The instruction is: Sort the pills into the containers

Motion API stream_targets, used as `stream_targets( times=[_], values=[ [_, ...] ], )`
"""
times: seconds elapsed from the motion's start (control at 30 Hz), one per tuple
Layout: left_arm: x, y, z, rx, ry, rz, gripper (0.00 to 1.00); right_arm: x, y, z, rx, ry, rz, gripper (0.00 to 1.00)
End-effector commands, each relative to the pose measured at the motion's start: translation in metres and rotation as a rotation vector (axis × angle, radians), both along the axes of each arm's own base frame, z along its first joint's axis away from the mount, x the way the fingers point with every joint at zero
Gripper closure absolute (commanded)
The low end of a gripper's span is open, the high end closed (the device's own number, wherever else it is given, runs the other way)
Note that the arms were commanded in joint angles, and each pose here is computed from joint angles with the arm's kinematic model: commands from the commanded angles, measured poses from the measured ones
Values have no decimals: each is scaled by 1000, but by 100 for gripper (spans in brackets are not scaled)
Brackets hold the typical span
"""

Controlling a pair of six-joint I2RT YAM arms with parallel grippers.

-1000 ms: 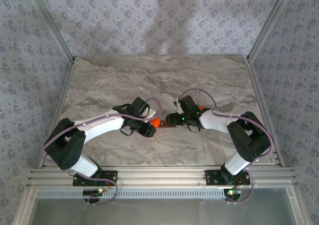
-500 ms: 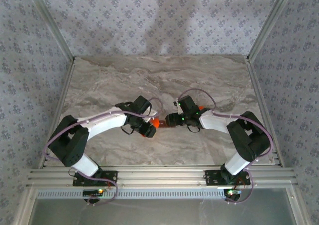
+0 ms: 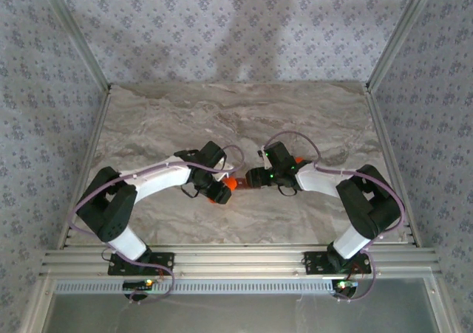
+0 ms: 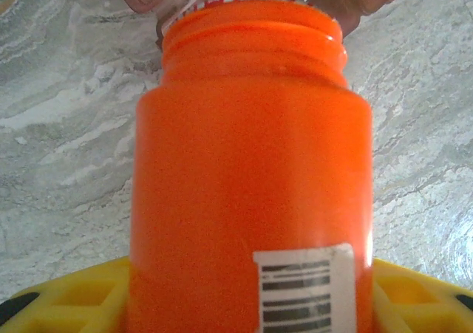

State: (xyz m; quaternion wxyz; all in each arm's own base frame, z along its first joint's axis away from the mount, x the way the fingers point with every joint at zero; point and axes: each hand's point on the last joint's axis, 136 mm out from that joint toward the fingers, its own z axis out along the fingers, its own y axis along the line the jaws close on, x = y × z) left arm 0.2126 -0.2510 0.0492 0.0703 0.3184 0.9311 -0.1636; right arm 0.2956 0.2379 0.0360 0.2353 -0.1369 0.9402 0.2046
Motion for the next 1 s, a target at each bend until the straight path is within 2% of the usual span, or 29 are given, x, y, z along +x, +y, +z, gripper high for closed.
stream_targets(
  times=[0.0, 0.37, 0.97],
  values=[
    [2, -2, 6, 13, -4, -25, 100, -4, 0, -7, -7, 18, 1, 19],
    [11, 0, 15, 20, -17, -31, 100, -4, 1, -8, 1, 22, -1, 19],
    [9, 7, 15, 78, 34, -60, 100, -3, 4, -6, 11, 19, 3, 19]
  ],
)
